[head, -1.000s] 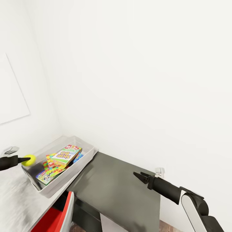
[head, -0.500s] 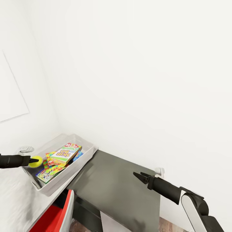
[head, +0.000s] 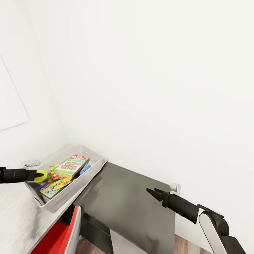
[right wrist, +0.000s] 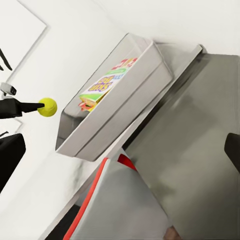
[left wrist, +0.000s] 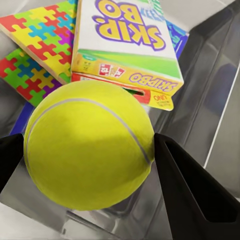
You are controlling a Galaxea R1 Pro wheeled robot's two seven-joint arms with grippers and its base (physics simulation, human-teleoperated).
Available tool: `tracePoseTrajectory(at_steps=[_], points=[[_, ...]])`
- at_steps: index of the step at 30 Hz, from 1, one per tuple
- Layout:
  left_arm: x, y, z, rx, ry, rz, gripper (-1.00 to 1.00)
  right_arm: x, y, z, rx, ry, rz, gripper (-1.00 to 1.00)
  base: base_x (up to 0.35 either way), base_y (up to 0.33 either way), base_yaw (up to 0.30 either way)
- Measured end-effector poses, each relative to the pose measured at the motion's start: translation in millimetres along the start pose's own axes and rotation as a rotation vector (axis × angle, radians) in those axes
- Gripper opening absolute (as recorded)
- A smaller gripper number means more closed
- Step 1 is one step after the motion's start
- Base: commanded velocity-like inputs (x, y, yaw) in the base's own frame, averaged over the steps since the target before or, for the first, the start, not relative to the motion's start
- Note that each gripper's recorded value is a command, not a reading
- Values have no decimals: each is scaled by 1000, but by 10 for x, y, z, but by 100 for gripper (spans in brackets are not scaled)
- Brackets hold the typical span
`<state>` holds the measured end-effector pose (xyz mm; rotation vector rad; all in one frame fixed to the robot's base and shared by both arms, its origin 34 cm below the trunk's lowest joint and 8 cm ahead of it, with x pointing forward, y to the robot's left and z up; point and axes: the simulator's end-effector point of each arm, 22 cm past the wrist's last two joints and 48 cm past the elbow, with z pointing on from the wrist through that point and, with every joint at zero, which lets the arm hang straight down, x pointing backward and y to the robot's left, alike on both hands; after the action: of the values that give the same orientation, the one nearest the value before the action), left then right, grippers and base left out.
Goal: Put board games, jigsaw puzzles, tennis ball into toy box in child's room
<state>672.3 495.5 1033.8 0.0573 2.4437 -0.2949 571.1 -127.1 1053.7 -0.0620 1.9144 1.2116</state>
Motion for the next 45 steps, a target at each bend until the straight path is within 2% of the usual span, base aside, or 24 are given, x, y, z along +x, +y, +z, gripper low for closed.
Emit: tracePoseTrajectory(at_steps=[18,19,34,38,41,43,45], points=[[-15,-20,48,-2,3,8,-100,34,-76,3,10,6,13,100,0,0,0],[-15,-20,48,-2,3,8,100,34,-76,3,10,6,13,100,0,0,0],[-114,-60,-7,0,-18,31,100,31,-79,-1,11,7,13,100,0,0,0],[-237,-111,-109,7,-43,35,100,28,-77,-3,10,6,13,100,0,0,0],[-318,-197,-206,43,-65,37,100,17,-62,-7,7,3,10,100,0,0,-21],[-368,-288,-293,96,-86,32,100,8,-43,-10,2,1,8,100,0,0,-47],[-429,-403,-449,185,-124,15,100,-8,-3,-19,-14,-2,5,100,0,0,-63]])
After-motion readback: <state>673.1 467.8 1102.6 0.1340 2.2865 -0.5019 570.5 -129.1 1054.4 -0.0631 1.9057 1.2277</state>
